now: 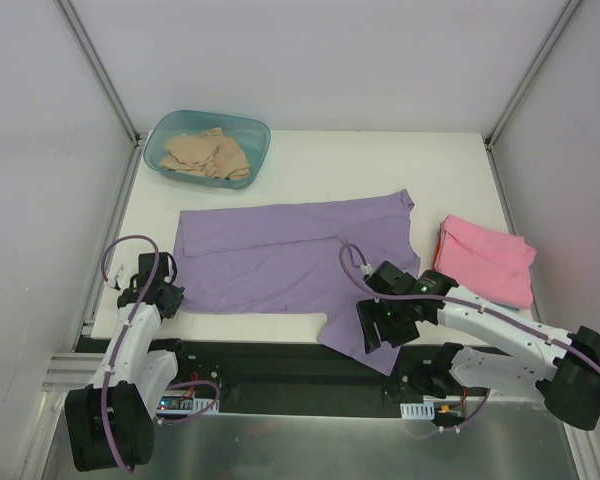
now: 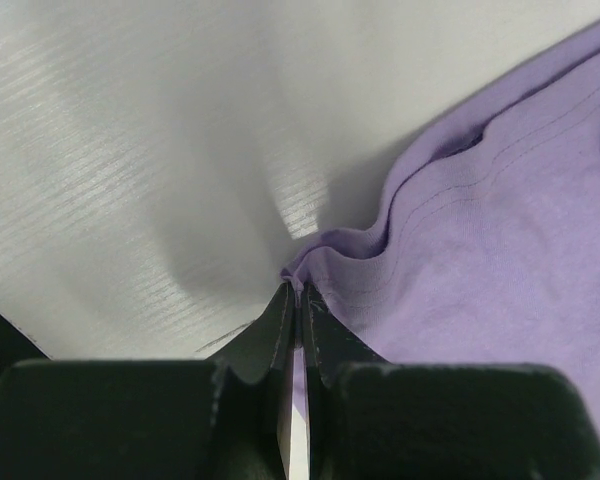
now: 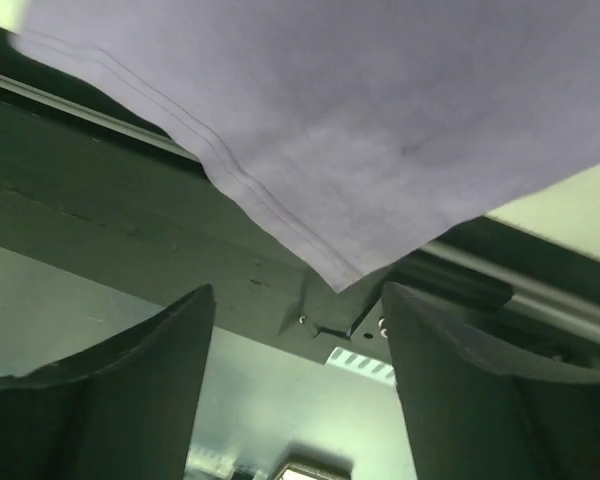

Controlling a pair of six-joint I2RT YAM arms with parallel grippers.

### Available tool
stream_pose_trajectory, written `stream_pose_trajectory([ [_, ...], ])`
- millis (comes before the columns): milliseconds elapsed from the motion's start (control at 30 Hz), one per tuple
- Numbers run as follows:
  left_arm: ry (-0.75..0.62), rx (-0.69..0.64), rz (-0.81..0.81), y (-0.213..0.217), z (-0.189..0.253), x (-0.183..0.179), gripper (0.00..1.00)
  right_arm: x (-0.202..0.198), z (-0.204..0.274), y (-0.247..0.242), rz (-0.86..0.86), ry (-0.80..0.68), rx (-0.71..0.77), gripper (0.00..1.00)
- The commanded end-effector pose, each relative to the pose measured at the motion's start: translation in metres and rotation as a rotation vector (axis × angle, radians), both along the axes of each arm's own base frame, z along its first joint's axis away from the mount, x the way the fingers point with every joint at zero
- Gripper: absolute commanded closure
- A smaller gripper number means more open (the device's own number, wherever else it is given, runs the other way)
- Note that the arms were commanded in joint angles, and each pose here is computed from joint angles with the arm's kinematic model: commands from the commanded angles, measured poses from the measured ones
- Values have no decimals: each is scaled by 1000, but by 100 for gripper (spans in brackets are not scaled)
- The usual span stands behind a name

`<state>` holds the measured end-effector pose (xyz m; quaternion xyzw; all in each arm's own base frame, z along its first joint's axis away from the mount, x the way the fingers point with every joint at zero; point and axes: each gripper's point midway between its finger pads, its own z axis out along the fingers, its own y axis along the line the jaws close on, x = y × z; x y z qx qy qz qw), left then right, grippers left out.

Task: Fold and stack the t-shirts
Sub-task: Grap the side of the flattened tshirt closest away from the robot with both arms

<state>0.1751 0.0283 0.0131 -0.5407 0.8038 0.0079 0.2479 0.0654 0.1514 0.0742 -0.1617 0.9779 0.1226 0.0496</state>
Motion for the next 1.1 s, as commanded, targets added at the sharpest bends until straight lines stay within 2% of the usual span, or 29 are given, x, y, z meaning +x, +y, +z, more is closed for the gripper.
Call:
stream_pose_trajectory([
  [0,50,-22,-30,-5,-12,-14,100,-43,-24,-5,-124,220,-35,34],
  [267,51,-20,-33,-5,-12,-13,100,-44,-42,-1,-113,234,-64,45],
  [367,53,-18,-30,-4,-13,-12,100,-48,-49,-1,-109,251,-69,47],
  [567,58,-20,-37,-5,-13,-12,100,-48,-64,-20,-110,253,-194,51],
  [700,54,-20,-37,-5,-12,-11,100,-50,-67,-18,-113,268,-194,53],
  [900,49,-19,-36,-5,-12,-12,100,-46,-70,-18,-127,264,-217,74],
  [1067,48,-17,-35,-4,-12,-11,100,-43,-73,-17,-138,259,-241,82],
])
